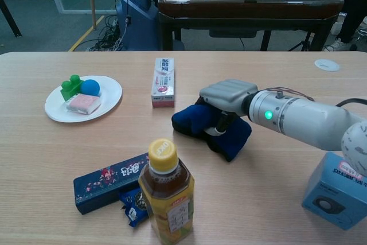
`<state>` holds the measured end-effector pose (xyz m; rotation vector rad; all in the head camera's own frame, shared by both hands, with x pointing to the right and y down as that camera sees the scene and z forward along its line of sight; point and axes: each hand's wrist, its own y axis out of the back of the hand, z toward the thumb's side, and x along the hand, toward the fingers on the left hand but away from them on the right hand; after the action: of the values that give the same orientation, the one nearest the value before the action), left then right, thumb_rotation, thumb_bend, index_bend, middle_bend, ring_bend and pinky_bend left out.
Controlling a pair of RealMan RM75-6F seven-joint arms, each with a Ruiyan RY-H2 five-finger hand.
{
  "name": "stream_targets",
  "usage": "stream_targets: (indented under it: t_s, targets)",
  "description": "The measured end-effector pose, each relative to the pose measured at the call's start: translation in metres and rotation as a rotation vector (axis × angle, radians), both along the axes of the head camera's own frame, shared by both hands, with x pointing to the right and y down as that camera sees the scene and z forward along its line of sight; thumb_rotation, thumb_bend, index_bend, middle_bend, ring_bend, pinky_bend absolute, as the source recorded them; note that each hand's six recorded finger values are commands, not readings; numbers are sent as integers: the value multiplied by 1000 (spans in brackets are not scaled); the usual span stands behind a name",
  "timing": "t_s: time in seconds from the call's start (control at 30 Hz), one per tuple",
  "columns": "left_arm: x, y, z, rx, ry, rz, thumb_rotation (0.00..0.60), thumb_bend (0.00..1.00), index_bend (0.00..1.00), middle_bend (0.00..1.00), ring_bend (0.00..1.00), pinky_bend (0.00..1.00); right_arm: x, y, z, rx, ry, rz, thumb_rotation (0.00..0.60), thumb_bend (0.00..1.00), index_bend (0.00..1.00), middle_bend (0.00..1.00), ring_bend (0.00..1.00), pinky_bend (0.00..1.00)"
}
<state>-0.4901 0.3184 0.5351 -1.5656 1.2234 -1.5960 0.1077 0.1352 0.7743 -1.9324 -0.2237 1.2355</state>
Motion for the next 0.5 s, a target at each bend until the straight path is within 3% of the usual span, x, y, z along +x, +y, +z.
stream_targets:
  t_s: [0.5]
  targets:
    - [0,0,-1,0,2,1,600,168,99,0,21,13,37,-34,24,44,150,96,600,548,691,558,562,667]
